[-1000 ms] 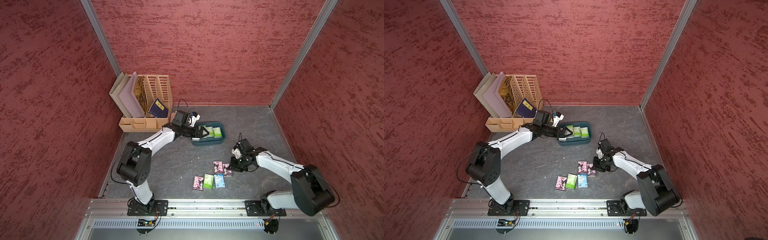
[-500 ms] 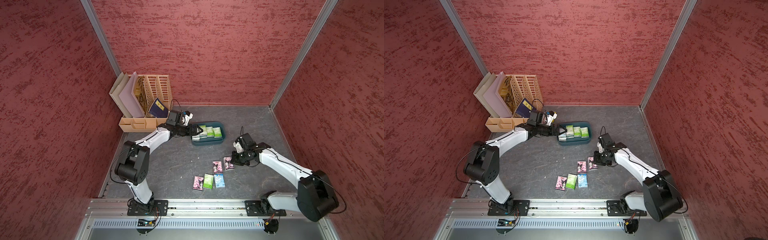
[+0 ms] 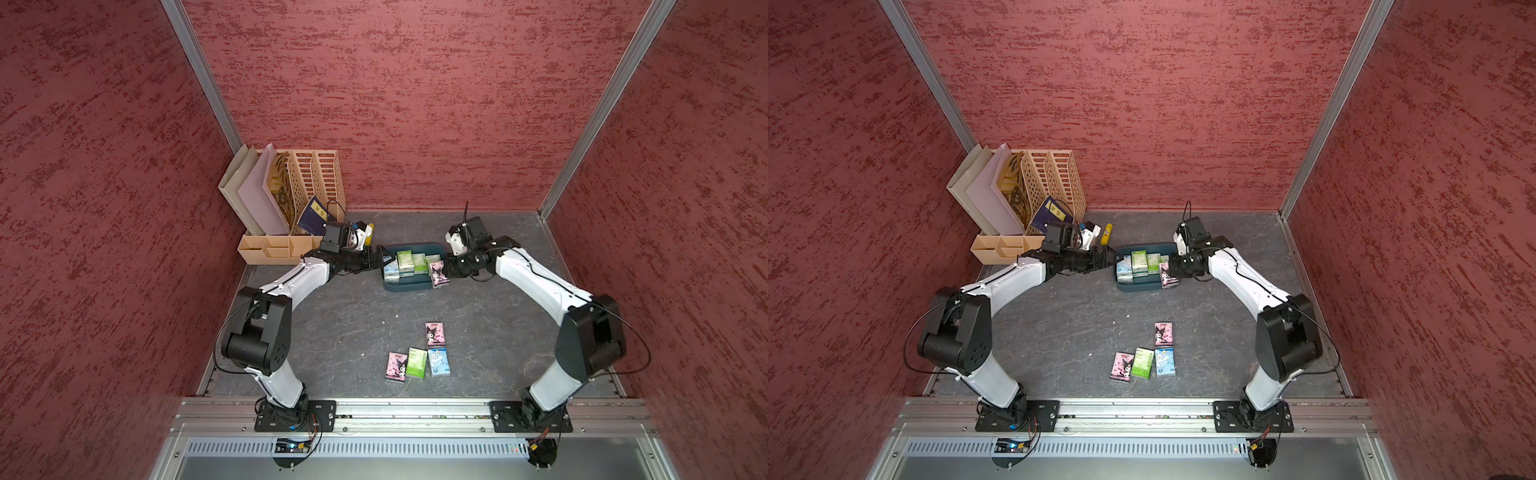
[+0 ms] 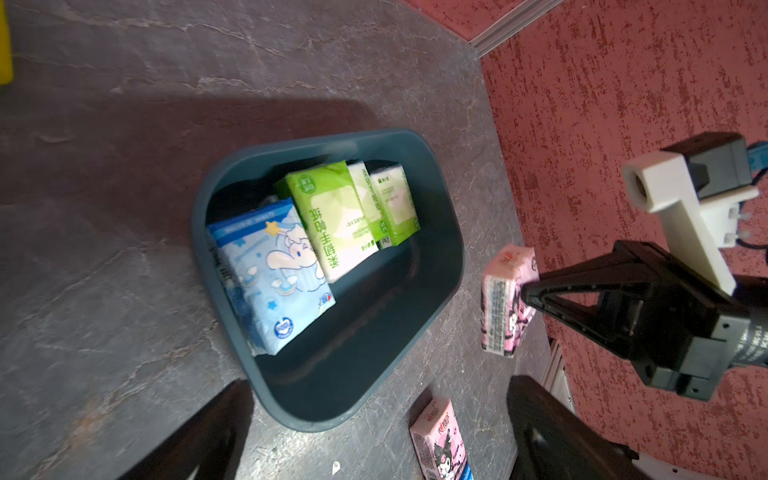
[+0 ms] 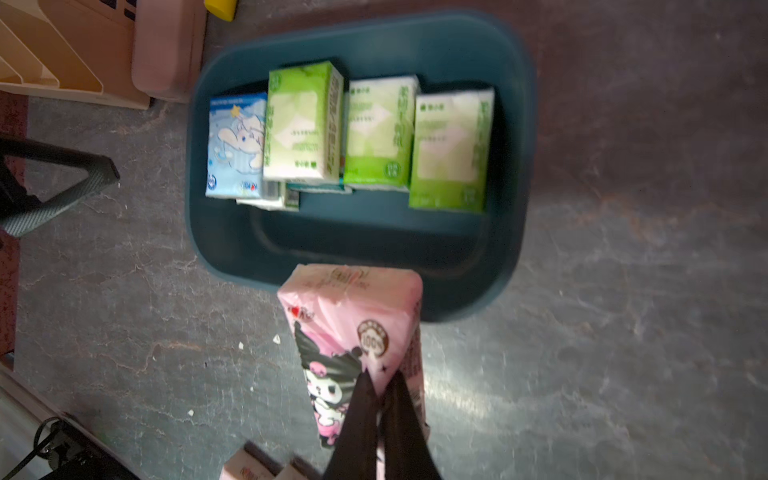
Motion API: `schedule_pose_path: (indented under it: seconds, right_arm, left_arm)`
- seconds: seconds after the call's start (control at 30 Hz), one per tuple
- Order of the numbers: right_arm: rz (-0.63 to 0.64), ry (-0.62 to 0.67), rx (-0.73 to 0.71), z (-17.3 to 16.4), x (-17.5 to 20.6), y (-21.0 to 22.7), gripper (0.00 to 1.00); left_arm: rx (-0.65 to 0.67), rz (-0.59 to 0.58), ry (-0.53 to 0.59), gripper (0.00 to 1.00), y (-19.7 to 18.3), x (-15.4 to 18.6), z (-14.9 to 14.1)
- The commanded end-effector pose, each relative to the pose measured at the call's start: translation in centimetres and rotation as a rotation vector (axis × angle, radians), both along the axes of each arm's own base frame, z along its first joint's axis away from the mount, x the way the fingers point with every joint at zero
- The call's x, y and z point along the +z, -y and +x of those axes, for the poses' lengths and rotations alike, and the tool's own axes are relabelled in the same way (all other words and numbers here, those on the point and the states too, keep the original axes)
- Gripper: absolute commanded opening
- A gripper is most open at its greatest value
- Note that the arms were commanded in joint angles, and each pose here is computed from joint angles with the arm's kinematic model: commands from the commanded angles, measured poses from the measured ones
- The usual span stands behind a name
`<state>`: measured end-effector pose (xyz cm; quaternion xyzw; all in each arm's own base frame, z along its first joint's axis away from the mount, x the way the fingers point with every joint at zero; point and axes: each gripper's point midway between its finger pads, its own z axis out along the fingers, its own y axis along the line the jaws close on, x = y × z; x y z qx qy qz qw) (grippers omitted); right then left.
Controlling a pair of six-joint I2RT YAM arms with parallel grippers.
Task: Put the pocket tissues into the storage box
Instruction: Place the pocket tissues in the storage box.
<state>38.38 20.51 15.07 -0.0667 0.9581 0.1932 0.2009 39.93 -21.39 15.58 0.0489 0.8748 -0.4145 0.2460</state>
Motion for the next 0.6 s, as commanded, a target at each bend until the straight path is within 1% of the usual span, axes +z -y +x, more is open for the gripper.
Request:
schedule_pose_path:
  seconds: [0.0,0.17,0.27,0.57]
  right_arm:
    - [-0.010,0.035,0.028,2.9,0.3,-0.8,0.00]
    - [0.009,0.021,0.029,6.6,-1.5,-2.2,0.00]
    - [0.021,0.016,0.026,8.1,-2.6,-2.8,0.00]
    - [0.032,-0.015,0.020,10.2,-5.1,-3.8,0.00]
  left_arm:
    - [0.005,-0.026,0.022,1.00,-0.2,1.4,-0.1]
    - [0.019,-0.015,0.015,1.00,-0.6,1.5,0.0]
    - [0.022,-0.008,0.008,1.00,-0.8,1.5,0.0]
    - [0.034,0.009,-0.007,1.00,-1.2,1.1,-0.2]
